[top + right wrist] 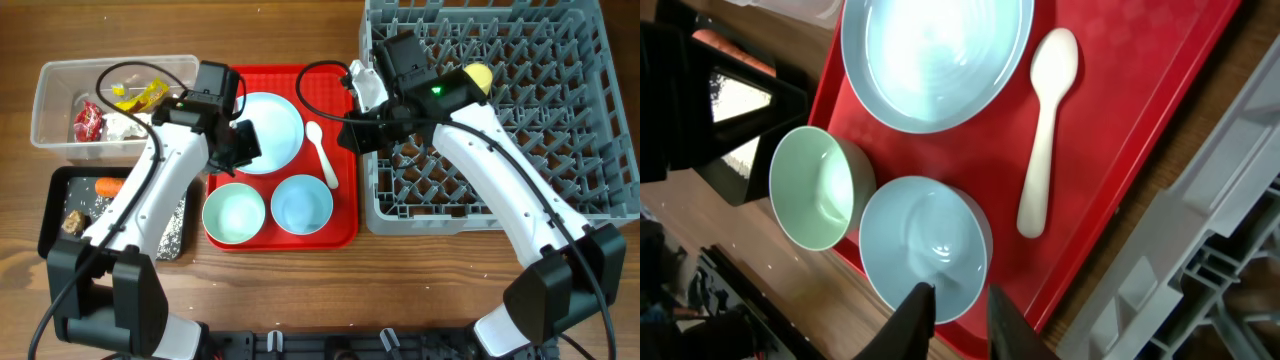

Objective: Sort waste into correct bins and load items into the dishwasher rack

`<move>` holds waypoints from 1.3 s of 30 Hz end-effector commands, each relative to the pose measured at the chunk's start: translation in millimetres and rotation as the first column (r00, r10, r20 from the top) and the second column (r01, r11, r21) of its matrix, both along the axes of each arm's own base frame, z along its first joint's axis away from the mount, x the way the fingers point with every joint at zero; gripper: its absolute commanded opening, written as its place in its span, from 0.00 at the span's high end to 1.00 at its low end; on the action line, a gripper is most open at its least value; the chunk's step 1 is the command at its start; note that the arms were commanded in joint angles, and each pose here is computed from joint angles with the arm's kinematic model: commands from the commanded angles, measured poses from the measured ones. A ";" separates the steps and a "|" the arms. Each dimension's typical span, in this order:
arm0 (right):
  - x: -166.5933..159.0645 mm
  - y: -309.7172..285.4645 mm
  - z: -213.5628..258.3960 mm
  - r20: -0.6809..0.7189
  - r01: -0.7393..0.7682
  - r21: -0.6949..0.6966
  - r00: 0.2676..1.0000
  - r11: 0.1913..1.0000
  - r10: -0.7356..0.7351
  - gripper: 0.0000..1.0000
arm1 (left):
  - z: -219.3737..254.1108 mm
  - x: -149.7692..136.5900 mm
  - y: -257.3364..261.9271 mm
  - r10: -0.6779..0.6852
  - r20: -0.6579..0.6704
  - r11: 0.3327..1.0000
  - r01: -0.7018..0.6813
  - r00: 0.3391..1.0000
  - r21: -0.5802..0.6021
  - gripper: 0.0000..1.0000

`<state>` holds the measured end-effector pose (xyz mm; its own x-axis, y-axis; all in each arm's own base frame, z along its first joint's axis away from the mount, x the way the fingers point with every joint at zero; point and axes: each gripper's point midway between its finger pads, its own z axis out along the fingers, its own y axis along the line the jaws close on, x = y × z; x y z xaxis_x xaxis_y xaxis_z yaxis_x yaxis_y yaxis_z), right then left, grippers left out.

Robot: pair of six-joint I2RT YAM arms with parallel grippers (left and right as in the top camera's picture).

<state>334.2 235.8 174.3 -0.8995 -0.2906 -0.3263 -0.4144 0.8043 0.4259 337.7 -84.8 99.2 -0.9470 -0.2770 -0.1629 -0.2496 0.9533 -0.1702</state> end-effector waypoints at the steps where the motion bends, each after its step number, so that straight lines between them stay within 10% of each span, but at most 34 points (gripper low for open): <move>1: -2.4 -7.6 -10.7 -0.023 0.010 -0.050 1.000 0.999 -0.011 0.67 | -2.8 -13.4 1.9 -0.021 -0.063 1.000 0.022 0.998 0.015 0.88; 23: -16.3 -36.0 -24.8 -0.074 0.037 -0.204 0.996 0.978 -0.053 0.27 | 4.2 -92.3 69.0 0.294 -0.290 0.919 -0.185 0.911 0.348 0.83; 34: -17.6 -36.6 -25.5 -0.080 0.035 -0.207 0.995 0.978 -0.052 0.26 | 29.3 -100.2 73.1 0.379 -0.107 0.898 -0.338 0.919 0.281 0.81; 39: -19.4 -37.4 -25.9 -0.087 0.034 -0.211 0.995 0.977 -0.053 0.20 | 88.7 -113.4 80.5 0.381 0.146 0.903 -0.401 0.913 0.154 0.29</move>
<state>315.2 201.3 155.2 -0.9326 -0.3027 -0.1965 -0.3507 0.8886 0.2955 231.1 -14.4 163.8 -0.7977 -0.5543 -0.2377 -0.5721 0.8202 0.0074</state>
